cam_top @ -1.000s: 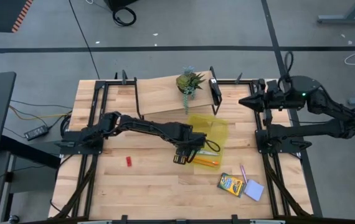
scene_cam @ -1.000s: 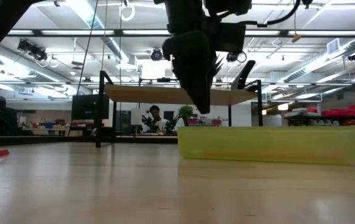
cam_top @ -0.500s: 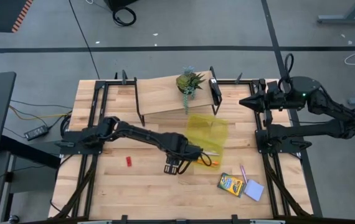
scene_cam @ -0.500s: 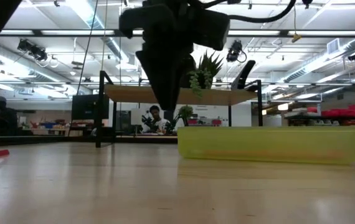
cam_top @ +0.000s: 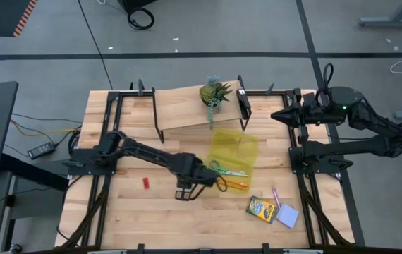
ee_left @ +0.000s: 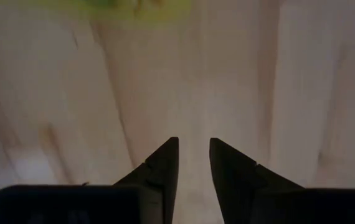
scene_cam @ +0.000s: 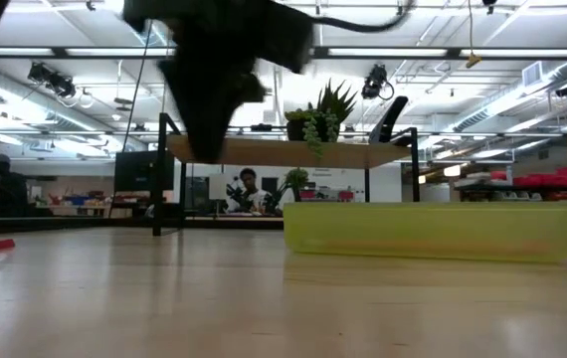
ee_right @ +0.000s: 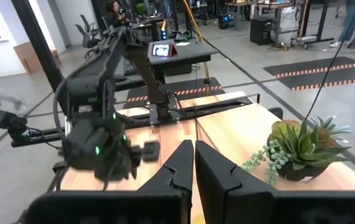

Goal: Pack school essentials
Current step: Put the red eraser into the yellow supply box

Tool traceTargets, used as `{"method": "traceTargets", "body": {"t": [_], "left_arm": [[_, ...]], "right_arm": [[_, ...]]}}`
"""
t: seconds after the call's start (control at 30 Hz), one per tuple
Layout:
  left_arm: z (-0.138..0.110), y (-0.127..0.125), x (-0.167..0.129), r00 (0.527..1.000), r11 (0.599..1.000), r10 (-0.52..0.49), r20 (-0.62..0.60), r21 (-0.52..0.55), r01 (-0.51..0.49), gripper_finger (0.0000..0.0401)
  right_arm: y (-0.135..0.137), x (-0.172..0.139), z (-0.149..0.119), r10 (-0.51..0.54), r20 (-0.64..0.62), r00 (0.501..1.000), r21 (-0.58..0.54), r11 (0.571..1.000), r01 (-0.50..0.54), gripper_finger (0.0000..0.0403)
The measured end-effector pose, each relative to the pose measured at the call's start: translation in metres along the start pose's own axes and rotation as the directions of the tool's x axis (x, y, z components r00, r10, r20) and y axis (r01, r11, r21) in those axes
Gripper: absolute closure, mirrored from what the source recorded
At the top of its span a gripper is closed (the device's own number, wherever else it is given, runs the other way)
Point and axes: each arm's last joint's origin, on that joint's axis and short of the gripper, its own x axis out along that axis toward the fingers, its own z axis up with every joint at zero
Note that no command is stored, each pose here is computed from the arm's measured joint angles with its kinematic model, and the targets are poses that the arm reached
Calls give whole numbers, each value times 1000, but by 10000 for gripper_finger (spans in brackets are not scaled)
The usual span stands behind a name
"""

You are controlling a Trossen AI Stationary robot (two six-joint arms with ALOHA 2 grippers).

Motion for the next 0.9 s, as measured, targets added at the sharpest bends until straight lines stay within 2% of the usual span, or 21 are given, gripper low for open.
{"method": "traceTargets", "body": {"t": [0.17, 0.4, 0.63, 0.9], "left_arm": [[-35, -12, -10, 997, 992, -17, 69, -122, 25, 308], [-76, -31, -9, 995, 949, -14, 97, -311, 44, 308], [-110, -50, -2, 988, 923, -27, 151, -375, 82, 310], [-149, -54, -1, 980, 873, 12, 197, -480, 86, 313]], "right_arm": [[0, 1, 2, 1, 21, 1000, -23, 1000, 0, 380], [-1, 3, 4, -33, 31, 999, -27, 999, 34, 380], [-2, 9, 6, -57, 46, 997, -29, 998, 58, 380], [-3, 23, 11, -55, 71, 996, -29, 998, 57, 380]]}}
